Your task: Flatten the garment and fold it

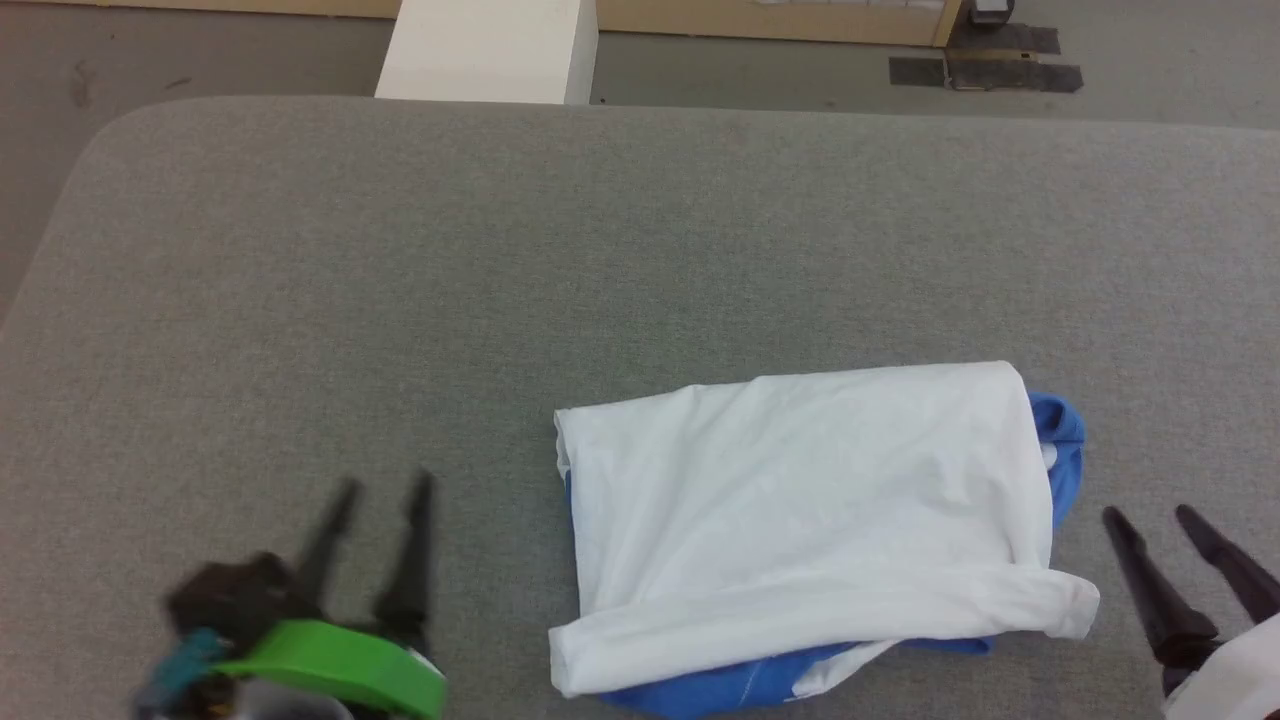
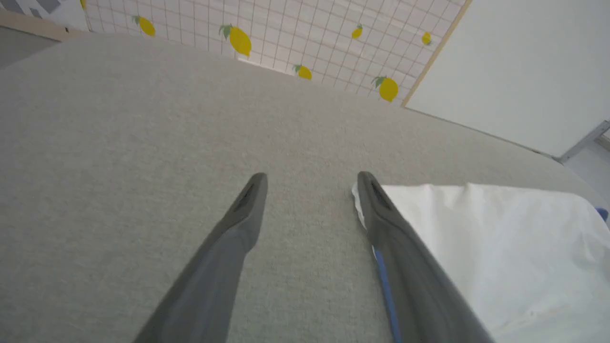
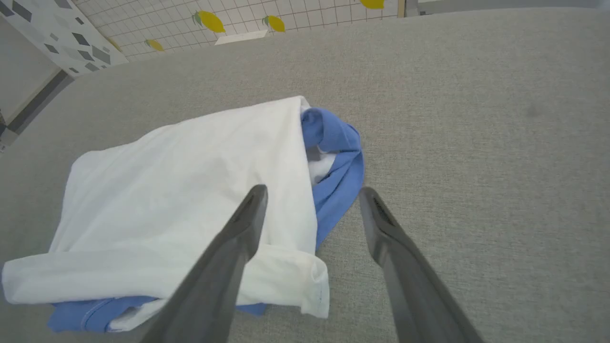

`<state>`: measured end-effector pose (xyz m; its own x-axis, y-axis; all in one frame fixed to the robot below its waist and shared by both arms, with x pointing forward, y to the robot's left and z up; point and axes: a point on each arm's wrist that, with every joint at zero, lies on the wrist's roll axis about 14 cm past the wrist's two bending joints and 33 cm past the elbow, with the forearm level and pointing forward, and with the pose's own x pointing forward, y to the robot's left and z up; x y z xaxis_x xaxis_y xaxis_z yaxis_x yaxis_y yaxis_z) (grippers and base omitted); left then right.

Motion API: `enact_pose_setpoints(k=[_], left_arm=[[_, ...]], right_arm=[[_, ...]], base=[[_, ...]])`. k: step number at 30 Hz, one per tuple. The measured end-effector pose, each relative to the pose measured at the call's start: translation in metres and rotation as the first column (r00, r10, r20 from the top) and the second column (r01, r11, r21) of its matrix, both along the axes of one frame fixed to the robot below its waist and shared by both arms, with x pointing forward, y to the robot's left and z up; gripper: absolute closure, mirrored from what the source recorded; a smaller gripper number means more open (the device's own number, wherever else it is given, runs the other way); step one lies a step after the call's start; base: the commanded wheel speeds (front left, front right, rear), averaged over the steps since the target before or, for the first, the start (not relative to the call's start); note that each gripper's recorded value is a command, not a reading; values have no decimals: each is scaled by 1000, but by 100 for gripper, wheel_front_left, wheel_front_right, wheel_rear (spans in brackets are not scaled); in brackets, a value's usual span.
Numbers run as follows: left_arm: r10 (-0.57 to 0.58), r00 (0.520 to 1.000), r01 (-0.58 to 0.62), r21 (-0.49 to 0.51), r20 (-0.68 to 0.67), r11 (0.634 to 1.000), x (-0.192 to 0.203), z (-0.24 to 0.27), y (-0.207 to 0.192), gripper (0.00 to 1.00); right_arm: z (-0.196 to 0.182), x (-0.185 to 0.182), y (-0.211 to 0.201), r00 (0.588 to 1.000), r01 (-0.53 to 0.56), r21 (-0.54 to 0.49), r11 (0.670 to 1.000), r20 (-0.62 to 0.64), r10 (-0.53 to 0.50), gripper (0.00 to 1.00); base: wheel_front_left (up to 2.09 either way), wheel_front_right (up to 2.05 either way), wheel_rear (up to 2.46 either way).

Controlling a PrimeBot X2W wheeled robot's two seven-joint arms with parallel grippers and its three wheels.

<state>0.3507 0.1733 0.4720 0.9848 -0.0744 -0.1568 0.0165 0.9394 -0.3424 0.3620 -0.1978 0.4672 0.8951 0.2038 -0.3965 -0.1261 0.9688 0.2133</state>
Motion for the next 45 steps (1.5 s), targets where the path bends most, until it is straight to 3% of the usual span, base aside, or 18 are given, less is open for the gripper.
enact_pose_setpoints(k=[4,8,17,27,35,36,37,38,39,45], left_arm=[[143,958,-179,127,250,976,13,67,43,0],[185,926,-258,194,329,946,7,84,55,0],[163,948,-217,179,275,960,10,58,38,0],[191,957,-235,195,219,952,13,35,48,0],[203,961,-239,188,190,953,14,24,50,0],[204,961,-239,188,188,953,15,23,51,0],[203,961,-238,188,186,953,15,22,51,0],[201,962,-236,192,184,953,15,21,51,0],[199,963,-234,195,182,953,15,20,51,0],[202,962,-237,197,185,951,15,20,53,0]], right_arm=[[14,9,-5,999,13,-34,999,36,-12,0],[11,21,-3,1000,3,-83,997,7,-2,0],[-38,45,9,984,-41,-116,992,-177,20,0],[-88,52,18,941,-93,-137,986,-337,42,0],[-100,63,22,926,-119,-145,982,-373,57,0],[-101,64,23,923,-123,-145,982,-380,59,16],[-102,66,24,922,-125,-143,982,-382,62,73],[-103,68,26,920,-128,-140,982,-386,65,93],[-104,69,27,919,-131,-139,982,-389,67,100],[-102,75,34,925,-119,-113,986,-373,69,100]], base=[[0,0,0],[0,0,0],[0,0,0],[0,0,0],[0,0,0],[0,0,0],[0,0,0],[0,0,0],[0,0,0],[0,0,0]])
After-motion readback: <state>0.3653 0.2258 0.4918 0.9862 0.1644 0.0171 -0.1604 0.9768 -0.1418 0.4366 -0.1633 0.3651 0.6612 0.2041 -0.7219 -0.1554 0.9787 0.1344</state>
